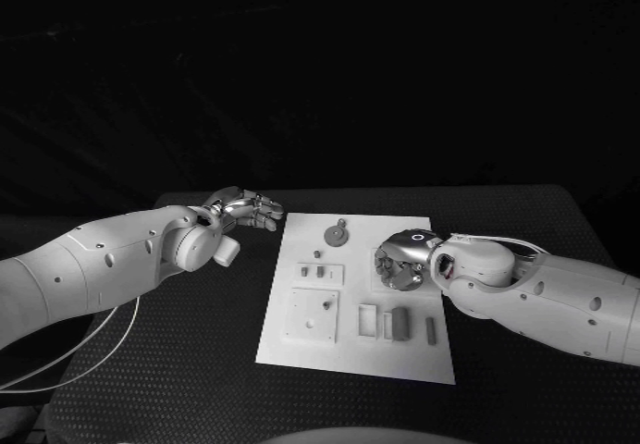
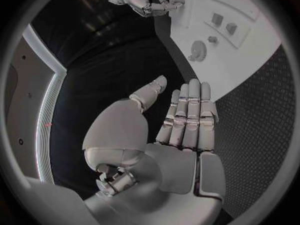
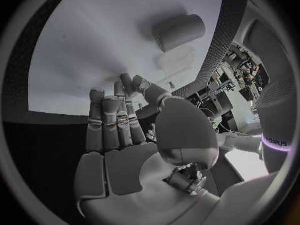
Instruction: Assemble the parts on the task board
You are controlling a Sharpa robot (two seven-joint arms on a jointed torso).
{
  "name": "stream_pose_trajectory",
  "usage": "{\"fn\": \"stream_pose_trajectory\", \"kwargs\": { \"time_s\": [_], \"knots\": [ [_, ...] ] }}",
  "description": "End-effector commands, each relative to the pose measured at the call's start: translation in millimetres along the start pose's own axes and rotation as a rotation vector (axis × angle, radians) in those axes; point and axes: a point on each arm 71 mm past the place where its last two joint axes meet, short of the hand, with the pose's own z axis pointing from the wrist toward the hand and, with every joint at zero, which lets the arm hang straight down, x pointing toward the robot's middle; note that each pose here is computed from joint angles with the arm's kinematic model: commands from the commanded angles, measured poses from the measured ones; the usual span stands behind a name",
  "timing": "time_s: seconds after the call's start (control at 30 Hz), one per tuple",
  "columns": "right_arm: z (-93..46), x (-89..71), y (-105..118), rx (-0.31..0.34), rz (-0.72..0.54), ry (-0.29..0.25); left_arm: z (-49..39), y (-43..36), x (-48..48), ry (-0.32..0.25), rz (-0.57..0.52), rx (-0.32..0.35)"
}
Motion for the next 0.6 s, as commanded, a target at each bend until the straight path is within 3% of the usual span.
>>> {"fn": "stream_pose_trajectory", "kwargs": {
  "time_s": [0.03,0.33,0.6],
  "knots": [
    [0.7,1.5,3.4,-0.020,-0.011,-0.004,0.6,-1.8,2.4,0.016,-0.008,0.010],
    [0.2,-1.6,4.3,-0.013,-0.025,-0.063,0.5,-1.7,2.3,0.018,-0.008,0.009],
    [-1.9,-2.8,4.7,-0.009,-0.026,-0.079,0.6,-1.4,1.8,0.017,-0.008,0.008]
  ]
}}
